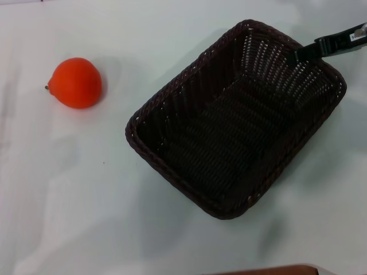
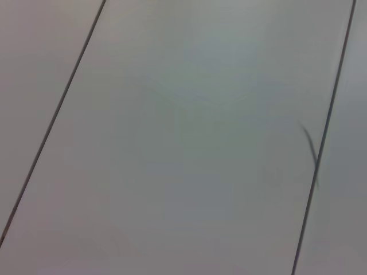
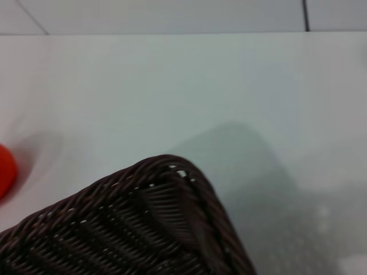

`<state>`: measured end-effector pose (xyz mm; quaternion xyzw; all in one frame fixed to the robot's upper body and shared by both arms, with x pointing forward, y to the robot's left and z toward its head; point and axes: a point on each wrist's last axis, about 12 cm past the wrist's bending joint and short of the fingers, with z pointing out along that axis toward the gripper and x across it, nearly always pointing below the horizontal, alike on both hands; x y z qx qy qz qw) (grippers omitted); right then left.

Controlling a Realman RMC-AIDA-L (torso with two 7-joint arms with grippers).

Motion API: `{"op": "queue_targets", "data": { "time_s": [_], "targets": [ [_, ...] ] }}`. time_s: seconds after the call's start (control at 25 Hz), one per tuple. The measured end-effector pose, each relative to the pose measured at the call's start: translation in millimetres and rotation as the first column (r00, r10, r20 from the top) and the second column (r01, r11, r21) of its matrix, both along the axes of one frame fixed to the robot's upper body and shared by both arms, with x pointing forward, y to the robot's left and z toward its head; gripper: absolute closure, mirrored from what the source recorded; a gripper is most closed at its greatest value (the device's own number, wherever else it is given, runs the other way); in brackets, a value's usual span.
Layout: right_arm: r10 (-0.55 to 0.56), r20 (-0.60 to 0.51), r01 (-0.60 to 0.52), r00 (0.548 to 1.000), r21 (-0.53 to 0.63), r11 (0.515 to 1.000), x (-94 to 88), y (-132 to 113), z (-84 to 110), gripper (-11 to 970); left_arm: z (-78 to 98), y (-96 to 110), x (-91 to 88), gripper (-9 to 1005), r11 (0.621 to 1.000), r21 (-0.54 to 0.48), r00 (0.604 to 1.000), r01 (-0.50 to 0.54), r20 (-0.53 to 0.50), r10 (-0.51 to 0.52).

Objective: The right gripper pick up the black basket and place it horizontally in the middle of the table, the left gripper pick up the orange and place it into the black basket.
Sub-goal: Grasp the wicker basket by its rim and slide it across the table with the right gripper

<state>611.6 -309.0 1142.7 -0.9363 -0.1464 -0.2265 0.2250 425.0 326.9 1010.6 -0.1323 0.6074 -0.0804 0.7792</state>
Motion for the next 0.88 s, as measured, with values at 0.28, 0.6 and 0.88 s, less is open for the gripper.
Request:
{"op": "queue_targets", "data": {
  "time_s": [0.28, 0.6, 0.88],
  "targets": [
    [0.042, -0.009, -0.042, 0.999, 0.01, 0.999, 0.4, 7.6, -3.6, 393, -0.8, 0.2, 0.5, 153, 1.0, -0.005, 1.0, -0.006, -0.006, 0.006],
    [0.049, -0.022, -0.048, 0.999, 0.029, 0.998, 1.8, 16.0, -2.7, 641, -0.5, 1.5, 0.5, 153, 1.0, -0.001, 1.0, -0.009, -0.006, 0.009],
    [-0.126, -0.019, 0.127, 0.992, 0.154, 0.98, -9.8, -5.9, 11.7, 757, -0.1, 2.9, 0.4, 152, 1.0, 0.004, 1.0, -0.011, -0.005, 0.011]
  ]
}}
